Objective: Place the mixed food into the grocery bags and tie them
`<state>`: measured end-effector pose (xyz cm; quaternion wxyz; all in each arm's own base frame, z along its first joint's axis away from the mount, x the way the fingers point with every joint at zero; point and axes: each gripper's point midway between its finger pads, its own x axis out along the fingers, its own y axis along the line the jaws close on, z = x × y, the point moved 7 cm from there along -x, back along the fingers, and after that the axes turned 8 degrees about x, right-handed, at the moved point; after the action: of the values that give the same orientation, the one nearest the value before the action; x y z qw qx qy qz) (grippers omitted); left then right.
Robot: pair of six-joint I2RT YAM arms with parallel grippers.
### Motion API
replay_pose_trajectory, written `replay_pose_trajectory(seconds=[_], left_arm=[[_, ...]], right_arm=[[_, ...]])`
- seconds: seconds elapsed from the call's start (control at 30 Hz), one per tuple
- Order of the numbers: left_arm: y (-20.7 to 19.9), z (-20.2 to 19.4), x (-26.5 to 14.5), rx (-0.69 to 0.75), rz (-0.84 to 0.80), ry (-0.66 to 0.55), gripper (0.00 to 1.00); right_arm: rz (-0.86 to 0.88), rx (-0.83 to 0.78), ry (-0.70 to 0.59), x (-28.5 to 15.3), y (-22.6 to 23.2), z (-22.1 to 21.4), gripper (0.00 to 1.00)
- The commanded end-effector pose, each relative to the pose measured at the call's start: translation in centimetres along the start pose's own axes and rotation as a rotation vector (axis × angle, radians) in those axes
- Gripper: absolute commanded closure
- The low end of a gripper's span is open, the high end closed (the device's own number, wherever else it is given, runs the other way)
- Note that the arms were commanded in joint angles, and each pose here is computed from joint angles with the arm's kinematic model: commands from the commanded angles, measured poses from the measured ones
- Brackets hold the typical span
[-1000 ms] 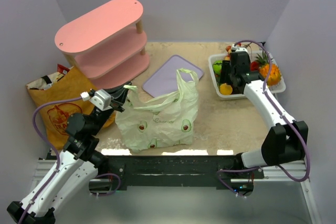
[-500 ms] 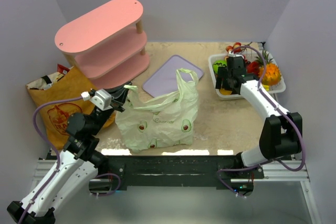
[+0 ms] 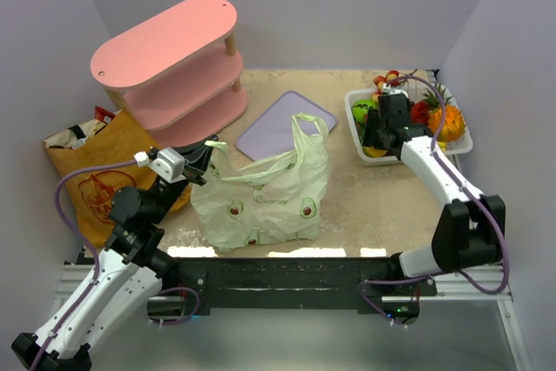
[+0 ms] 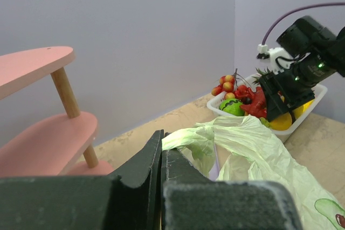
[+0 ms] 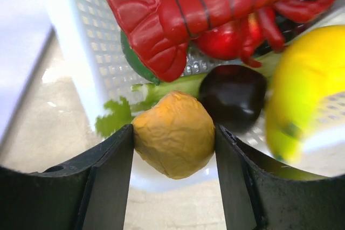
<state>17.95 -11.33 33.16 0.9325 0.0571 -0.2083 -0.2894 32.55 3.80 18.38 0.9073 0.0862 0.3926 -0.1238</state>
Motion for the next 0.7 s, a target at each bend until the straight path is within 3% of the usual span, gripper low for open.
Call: replay_pose_trajectory(seconds=[0.0, 0.03, 0.13, 0.17, 0.2, 0.37, 0.57, 0.67], left_arm=[[0.3, 1.1, 0.3, 0.023, 0.006, -0.045, 1.00], [0.3, 1.1, 0.3, 0.021, 0.003, -0.046, 1.00], [0.2, 0.9, 0.4, 0.017, -0.005, -0.038, 1.00], [0.2, 0.9, 0.4, 0.019, -0.006, -0.040, 1.00], [0.2, 0.9, 0.4, 0.016, -0.006, -0.040, 1.00], [0.3, 1.0, 0.3, 0.019, 0.002, -0.042, 1.00], [0.3, 1.0, 0.3, 0.021, 0.007, -0.044, 1.00], [0.3, 0.9, 0.3, 0.022, 0.007, -0.041, 1.00]], right_arm=[[0.103, 0.056, -0.256, -7.9, 0.8, 4.6, 0.79], [0.145, 0.067, -0.351, -11.0, 1.1, 5.6, 0.82], [0.347, 0.004, -0.424, -15.7, 5.1, 5.7, 0.85], [0.451, -0.015, -0.417, -16.8, 6.2, 5.6, 0.85], [0.668, -0.045, -0.385, -18.3, 8.3, 5.2, 0.85], [1.153, -0.204, -0.279, -22.1, 15.0, 1.5, 0.86], [1.393, -0.483, -0.135, -24.7, 21.2, -5.0, 0.87], [1.500, -0.546, -0.126, -26.5, 22.9, -6.7, 0.87]])
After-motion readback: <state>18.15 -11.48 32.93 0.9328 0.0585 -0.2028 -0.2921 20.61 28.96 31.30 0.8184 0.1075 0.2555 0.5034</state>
